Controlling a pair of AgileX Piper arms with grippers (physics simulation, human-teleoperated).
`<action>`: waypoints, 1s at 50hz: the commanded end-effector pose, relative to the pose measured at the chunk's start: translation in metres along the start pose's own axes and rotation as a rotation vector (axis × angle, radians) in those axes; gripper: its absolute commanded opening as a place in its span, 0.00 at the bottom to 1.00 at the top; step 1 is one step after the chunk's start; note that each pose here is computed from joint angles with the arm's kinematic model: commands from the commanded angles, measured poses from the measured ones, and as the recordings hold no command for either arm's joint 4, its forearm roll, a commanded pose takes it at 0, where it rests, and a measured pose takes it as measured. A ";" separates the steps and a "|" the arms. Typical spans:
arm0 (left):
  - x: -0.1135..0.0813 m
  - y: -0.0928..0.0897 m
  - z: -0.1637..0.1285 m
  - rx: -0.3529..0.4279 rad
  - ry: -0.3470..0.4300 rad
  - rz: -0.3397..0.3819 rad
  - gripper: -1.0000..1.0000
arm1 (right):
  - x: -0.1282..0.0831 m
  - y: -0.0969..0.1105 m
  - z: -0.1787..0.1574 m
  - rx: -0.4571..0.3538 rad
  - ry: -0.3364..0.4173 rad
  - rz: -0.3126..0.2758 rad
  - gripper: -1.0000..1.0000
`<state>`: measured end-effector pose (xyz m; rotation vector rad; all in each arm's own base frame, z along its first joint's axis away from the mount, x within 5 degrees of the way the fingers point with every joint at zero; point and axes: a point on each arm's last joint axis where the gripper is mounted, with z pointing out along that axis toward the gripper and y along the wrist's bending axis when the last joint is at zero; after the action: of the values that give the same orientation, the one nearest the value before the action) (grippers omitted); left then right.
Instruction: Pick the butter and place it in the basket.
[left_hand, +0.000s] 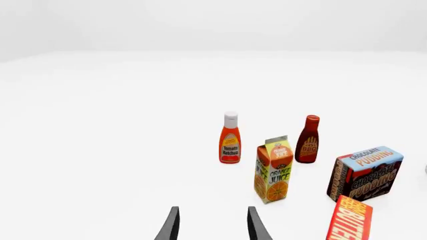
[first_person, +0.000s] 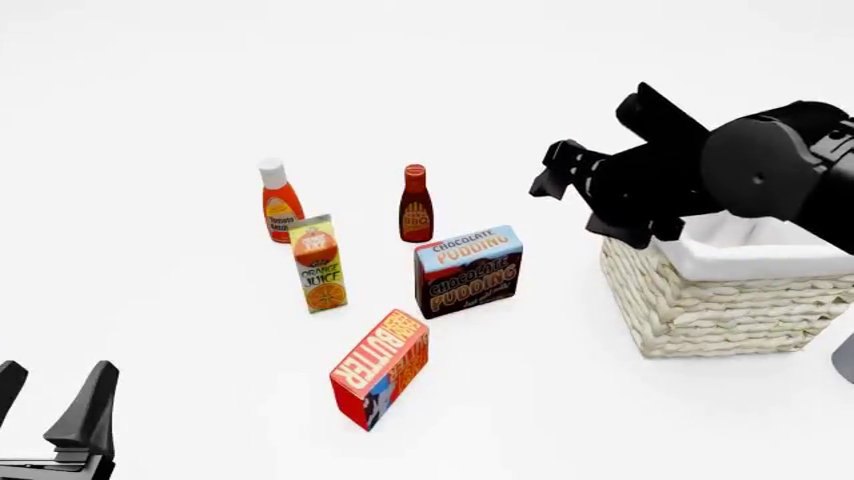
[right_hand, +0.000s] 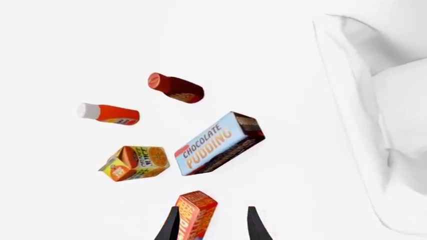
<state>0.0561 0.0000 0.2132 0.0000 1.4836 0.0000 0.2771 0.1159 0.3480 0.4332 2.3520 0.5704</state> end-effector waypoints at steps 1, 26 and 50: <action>0.000 0.000 0.000 0.000 0.000 0.000 1.00 | 0.002 0.005 0.018 0.009 0.028 0.003 1.00; 0.000 0.000 0.000 0.000 0.000 0.000 1.00 | 0.006 0.018 0.044 0.008 0.058 0.016 1.00; 0.000 0.000 0.000 0.000 0.000 0.000 1.00 | 0.005 0.016 0.048 0.013 0.057 0.033 1.00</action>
<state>0.0561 0.0000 0.2132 0.0000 1.4836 0.0000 0.3082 0.1450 0.3215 0.4650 2.4076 0.5892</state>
